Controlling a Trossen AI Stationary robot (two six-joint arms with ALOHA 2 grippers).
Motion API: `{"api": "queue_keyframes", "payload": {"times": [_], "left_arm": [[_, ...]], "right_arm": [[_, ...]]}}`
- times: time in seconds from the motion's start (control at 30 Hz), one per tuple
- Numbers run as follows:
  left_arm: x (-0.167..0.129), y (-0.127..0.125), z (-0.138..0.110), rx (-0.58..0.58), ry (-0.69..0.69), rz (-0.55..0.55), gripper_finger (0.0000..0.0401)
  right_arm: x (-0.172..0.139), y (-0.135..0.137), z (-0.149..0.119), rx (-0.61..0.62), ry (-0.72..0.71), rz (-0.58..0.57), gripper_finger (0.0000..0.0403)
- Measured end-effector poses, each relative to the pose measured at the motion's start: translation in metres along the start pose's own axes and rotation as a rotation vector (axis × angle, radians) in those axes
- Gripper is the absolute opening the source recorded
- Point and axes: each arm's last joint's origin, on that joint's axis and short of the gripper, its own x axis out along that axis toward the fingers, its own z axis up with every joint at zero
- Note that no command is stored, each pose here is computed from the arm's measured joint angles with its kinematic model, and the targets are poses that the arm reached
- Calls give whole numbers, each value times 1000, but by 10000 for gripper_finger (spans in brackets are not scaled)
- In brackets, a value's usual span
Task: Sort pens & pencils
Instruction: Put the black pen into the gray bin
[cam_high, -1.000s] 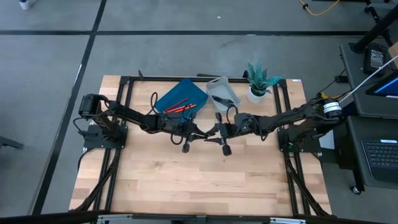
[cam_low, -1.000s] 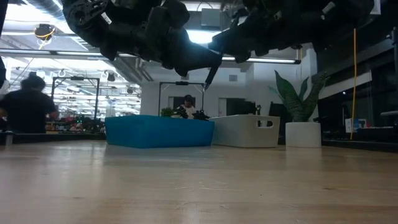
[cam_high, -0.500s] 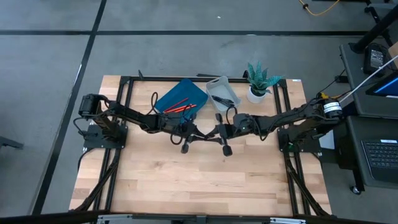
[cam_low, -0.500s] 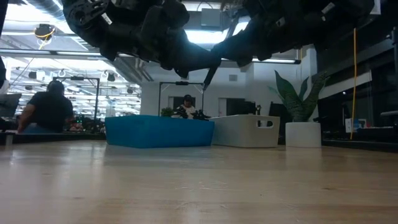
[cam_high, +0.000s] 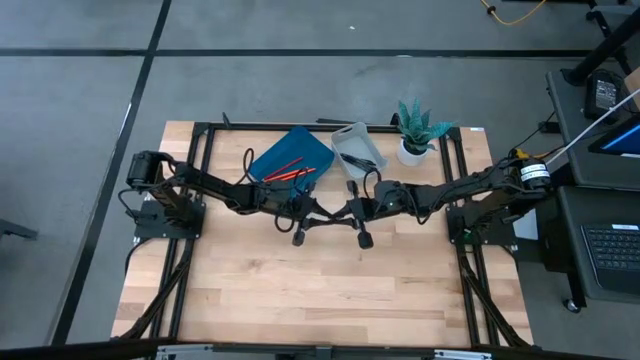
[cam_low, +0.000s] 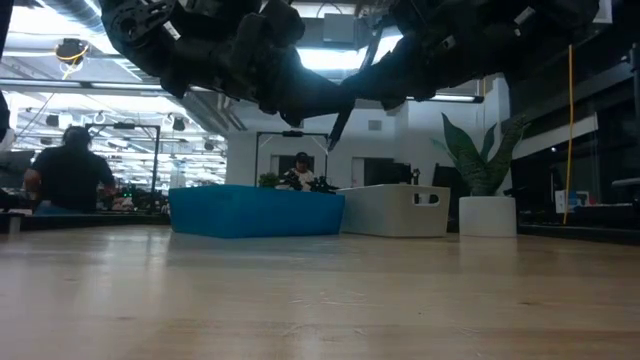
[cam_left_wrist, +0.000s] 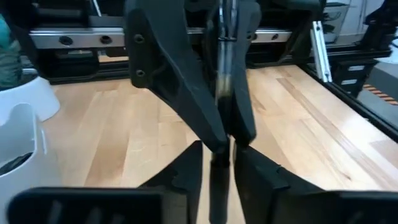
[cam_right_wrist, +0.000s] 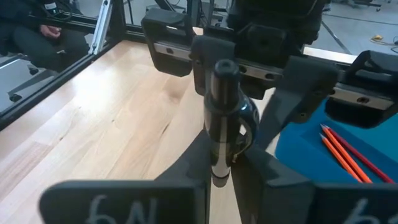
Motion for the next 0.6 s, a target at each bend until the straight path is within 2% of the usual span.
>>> {"api": "queue_keyframes", "payload": {"times": [0.2,0.6], "left_arm": [[-6,7,5,4,7,35,112],[-34,17,21,-4,85,75,117]], "right_arm": [[-3,-1,2,-3,6,-22,41],[-35,-12,15,9,73,-120,41]]}}
